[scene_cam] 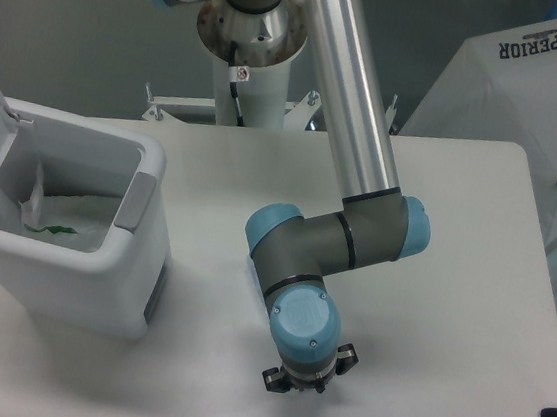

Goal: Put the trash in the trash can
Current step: 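Align and close the gripper around the bottle's neck, then lift the bottle and carry it over the trash bin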

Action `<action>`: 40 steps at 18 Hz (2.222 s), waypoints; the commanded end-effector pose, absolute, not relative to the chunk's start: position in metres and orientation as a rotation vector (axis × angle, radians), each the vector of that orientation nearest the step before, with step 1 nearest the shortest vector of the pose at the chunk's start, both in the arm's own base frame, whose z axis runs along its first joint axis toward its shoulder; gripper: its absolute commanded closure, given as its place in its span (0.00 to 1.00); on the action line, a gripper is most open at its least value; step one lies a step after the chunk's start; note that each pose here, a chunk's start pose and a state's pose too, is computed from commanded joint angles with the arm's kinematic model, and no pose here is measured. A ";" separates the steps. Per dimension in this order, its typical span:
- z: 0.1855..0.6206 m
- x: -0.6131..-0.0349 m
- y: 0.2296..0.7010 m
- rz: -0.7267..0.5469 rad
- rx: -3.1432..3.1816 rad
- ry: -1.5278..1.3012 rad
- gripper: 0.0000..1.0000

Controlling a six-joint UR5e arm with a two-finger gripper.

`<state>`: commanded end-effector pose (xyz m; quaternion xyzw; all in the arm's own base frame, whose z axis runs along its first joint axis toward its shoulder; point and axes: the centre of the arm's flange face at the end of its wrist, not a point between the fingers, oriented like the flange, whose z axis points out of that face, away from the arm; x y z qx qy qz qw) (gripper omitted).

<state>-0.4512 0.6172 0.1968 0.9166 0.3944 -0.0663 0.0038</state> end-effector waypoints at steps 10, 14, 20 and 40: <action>0.301 -0.448 0.621 -0.126 3.054 1.328 0.87; 0.364 -0.450 0.613 -0.076 3.156 1.382 0.87; 0.432 -0.456 0.609 -0.131 3.321 1.427 0.87; 0.636 -0.395 0.622 0.357 4.100 0.824 0.87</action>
